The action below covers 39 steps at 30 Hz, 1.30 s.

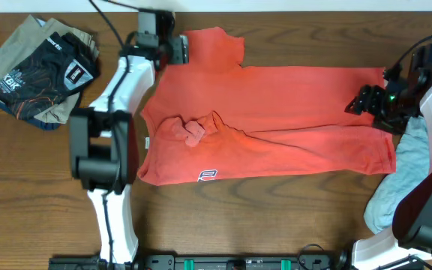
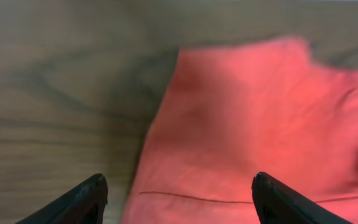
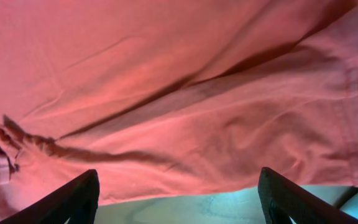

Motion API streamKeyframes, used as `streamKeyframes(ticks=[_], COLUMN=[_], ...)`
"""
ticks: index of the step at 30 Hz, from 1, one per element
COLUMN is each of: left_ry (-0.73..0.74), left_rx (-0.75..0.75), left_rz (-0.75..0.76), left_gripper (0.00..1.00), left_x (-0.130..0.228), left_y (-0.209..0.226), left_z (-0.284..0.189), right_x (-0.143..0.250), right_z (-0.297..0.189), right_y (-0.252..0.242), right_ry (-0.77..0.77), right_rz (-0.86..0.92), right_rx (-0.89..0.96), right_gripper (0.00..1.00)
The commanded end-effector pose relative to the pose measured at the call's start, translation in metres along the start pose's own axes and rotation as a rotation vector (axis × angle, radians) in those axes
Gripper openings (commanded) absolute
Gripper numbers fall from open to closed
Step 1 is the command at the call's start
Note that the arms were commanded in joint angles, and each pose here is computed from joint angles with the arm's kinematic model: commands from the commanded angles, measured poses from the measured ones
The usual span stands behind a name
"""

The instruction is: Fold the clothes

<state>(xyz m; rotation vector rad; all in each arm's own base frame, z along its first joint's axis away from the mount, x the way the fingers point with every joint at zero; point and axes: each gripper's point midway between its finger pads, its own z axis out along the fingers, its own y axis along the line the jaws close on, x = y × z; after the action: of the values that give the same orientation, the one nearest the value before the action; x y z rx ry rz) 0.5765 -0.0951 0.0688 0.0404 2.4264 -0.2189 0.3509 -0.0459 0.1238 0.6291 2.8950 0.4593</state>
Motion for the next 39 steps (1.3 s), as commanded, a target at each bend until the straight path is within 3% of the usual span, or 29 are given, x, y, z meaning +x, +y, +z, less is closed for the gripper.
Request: streamKeyframes(ticks=[1, 14, 16, 20, 21, 23, 24, 28, 39], left_ry=[0.010, 0.073, 0.074, 0.060, 0.052, 0.029, 0.014, -0.022, -0.017], left_rx=[0.017, 0.040, 0.043, 0.035, 0.035, 0.034, 0.034, 0.038, 0.038], left_rz=[0.016, 0.034, 0.037, 0.036, 0.034, 0.030, 0.029, 0.031, 0.030], left_gripper=[0.76, 0.74, 0.67, 0.29, 0.25, 0.27, 0.47, 0.62, 0.58], left_x=[0.009, 0.044, 0.046, 0.042, 0.040, 0.034, 0.030, 0.021, 0.030], left_y=[0.000, -0.020, -0.022, -0.019, -0.018, -0.015, -0.014, -0.015, -0.013], left_z=[0.019, 0.052, 0.054, 0.054, 0.054, 0.054, 0.054, 0.054, 0.066], right_x=[0.003, 0.004, 0.004, 0.004, 0.004, 0.004, 0.004, 0.006, 0.008], right_z=[-0.001, -0.001, -0.001, -0.001, 0.000, 0.000, 0.000, -0.001, -0.001], right_y=[0.009, 0.008, 0.008, 0.007, 0.007, 0.007, 0.007, 0.006, 0.006], right_ry=[0.010, 0.015, 0.014, 0.013, 0.014, 0.013, 0.014, 0.020, 0.029], right_rz=[-0.029, -0.027, -0.027, -0.028, -0.027, -0.027, -0.027, -0.025, -0.022], right_rx=[-0.019, -0.017, -0.017, -0.013, -0.013, -0.010, -0.010, -0.008, -0.007], right_gripper=[0.80, 0.78, 0.77, 0.77, 0.77, 0.77, 0.77, 0.77, 0.75])
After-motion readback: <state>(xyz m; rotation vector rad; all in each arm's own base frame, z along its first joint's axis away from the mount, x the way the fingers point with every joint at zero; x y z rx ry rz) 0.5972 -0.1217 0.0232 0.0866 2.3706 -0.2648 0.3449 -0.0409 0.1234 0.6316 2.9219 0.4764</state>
